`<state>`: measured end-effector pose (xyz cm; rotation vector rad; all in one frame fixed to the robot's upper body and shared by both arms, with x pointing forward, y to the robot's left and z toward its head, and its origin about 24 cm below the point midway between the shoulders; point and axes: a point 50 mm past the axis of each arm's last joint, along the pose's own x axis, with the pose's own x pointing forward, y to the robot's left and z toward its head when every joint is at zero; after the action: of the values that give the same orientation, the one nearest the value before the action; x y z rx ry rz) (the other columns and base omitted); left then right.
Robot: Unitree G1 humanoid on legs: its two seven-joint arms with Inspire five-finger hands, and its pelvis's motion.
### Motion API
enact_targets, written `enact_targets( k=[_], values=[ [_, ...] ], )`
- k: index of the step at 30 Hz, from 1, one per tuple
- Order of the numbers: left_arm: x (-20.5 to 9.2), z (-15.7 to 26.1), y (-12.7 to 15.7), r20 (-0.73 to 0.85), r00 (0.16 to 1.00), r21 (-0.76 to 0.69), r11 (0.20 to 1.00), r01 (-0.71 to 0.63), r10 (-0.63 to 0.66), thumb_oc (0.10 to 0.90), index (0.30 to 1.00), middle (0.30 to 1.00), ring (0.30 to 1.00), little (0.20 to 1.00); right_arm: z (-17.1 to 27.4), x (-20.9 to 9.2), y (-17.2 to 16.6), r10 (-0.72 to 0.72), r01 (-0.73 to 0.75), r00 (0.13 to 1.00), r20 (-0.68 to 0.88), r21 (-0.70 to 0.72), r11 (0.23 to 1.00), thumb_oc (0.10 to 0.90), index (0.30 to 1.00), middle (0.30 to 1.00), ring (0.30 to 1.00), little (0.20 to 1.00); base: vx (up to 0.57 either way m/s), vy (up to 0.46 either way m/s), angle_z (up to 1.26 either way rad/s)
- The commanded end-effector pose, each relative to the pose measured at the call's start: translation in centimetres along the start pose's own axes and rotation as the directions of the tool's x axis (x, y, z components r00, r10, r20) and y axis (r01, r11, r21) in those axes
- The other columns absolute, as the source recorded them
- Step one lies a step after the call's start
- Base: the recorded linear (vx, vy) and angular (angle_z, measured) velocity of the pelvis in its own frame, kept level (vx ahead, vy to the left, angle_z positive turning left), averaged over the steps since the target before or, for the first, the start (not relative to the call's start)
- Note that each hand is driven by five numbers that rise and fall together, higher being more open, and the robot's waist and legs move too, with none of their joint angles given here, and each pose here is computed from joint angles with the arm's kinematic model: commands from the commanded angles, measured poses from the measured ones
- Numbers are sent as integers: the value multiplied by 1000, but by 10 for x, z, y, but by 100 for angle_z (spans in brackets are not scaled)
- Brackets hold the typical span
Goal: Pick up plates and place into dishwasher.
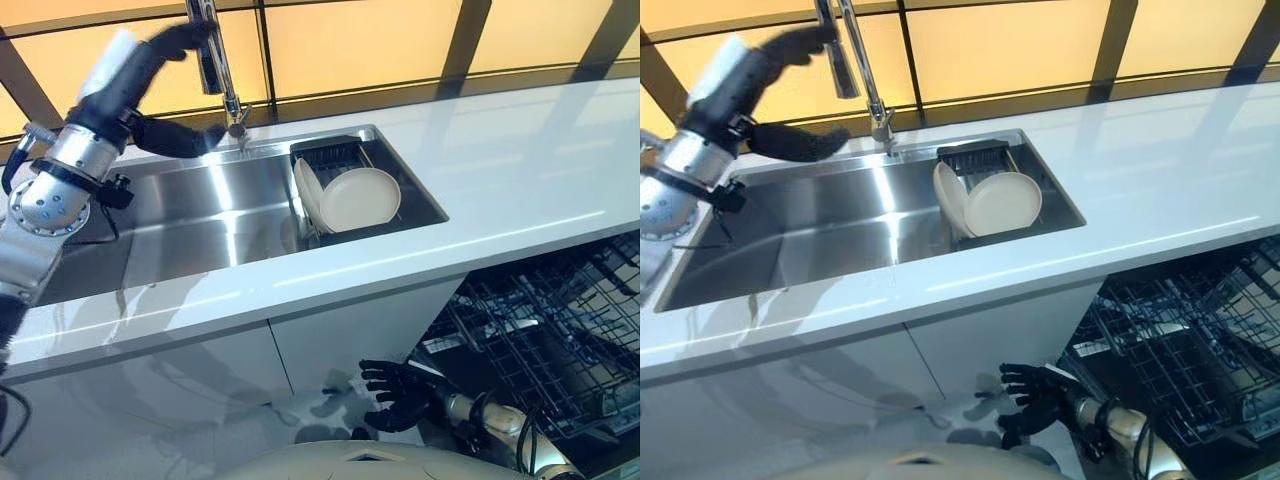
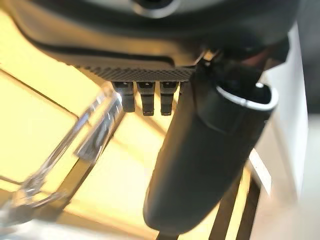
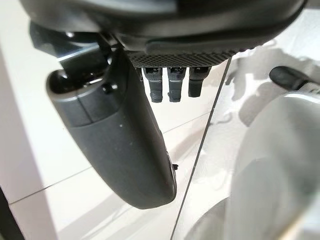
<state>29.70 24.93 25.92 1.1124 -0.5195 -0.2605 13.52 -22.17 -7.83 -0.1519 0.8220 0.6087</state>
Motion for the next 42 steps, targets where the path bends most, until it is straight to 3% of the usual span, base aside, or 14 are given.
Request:
enact_targets(
  k=[1,12,20,42],
  values=[
    [15,28,48,109,992,119,990,-75,63,800,900,900,900,900,38,-3,-10,19,-9,985,172,-60,998,800,900,900,900,900,0,0,0],
    [30,21,52,4,996,122,989,89,-90,800,900,900,900,900,34,-1,-8,16,-7,989,145,-67,998,800,900,900,900,900,6,7,-3],
    [40,21,38,-8,985,111,979,174,-174,800,900,900,900,900,31,3,-4,24,-16,990,140,-58,998,800,900,900,900,900,3,4,-1],
    [35,-8,22,-97,965,32,968,247,-243,800,900,900,900,900,29,3,-4,8,1,990,139,-62,998,800,900,900,900,900,-2,0,-1]
  ],
)
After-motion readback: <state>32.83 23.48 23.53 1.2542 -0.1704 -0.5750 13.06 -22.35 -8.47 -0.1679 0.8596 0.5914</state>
